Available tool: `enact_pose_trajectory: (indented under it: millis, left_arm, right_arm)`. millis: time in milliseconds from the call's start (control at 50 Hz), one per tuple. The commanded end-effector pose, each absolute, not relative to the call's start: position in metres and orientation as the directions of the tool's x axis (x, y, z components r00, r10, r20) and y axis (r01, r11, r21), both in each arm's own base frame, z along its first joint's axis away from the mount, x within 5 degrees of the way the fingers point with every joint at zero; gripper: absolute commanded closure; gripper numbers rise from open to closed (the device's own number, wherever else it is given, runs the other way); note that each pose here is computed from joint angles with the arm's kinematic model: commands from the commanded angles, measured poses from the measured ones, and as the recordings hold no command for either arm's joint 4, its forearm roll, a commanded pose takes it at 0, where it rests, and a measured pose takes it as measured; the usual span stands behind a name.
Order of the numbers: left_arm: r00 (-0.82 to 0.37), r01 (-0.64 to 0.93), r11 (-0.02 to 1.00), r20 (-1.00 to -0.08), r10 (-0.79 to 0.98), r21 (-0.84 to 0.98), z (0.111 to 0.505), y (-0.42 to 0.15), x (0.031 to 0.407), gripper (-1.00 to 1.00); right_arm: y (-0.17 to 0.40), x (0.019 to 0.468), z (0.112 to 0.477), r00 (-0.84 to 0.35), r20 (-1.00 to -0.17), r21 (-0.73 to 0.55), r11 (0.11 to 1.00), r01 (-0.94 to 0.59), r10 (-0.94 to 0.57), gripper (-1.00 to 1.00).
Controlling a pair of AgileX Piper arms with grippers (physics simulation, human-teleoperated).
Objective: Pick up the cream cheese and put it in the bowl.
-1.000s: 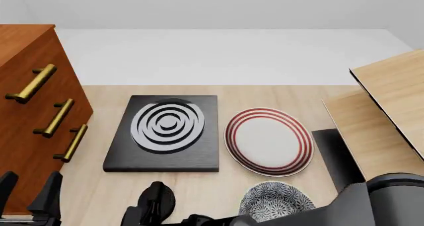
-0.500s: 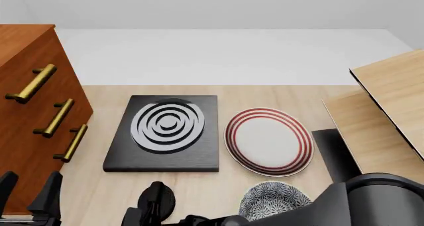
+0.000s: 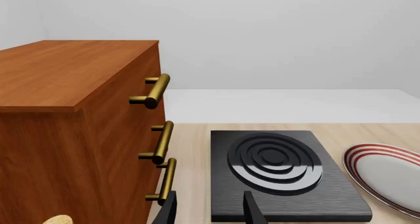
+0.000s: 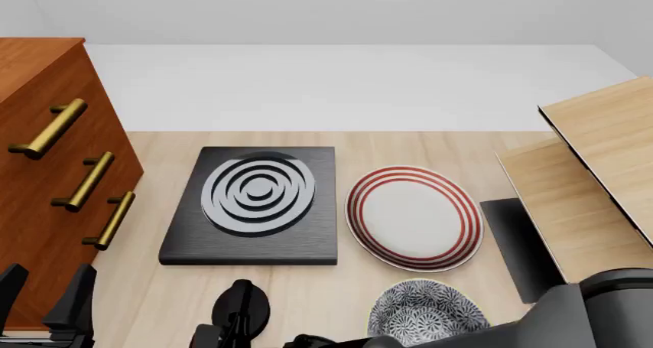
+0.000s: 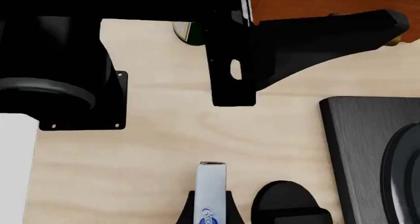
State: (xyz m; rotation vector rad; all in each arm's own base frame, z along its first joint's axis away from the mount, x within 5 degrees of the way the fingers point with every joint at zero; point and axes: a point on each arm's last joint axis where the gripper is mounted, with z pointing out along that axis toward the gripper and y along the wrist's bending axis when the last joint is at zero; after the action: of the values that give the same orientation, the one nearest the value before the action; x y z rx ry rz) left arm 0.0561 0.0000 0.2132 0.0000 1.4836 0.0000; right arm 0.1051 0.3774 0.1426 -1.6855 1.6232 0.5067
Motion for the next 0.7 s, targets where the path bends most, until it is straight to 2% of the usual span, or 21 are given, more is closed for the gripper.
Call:
enact_pose_trajectory:
  millis: [20, 260, 700]
  left_arm:
    - [0.087, 0.000, 1.000, -0.996, 0.000, 0.000, 0.213, 0.000, 0.056, -1.00]
    - [0.087, 0.000, 1.000, -0.996, 0.000, 0.000, 0.213, 0.000, 0.056, -1.00]
    - [0.087, 0.000, 1.000, -0.996, 0.000, 0.000, 0.213, 0.000, 0.056, -1.00]
  right_arm:
    - [0.366, 0.099, 0.164, 0.138, -0.741, -0.237, 0.063, -0.970, -0.657, 1.00]
    - [0.349, 0.098, 0.181, 0.133, -0.763, -0.240, 0.086, -0.967, -0.632, 1.00]
    - [0.277, 0.104, 0.263, 0.106, -0.883, -0.238, 0.242, -0.941, -0.456, 1.00]
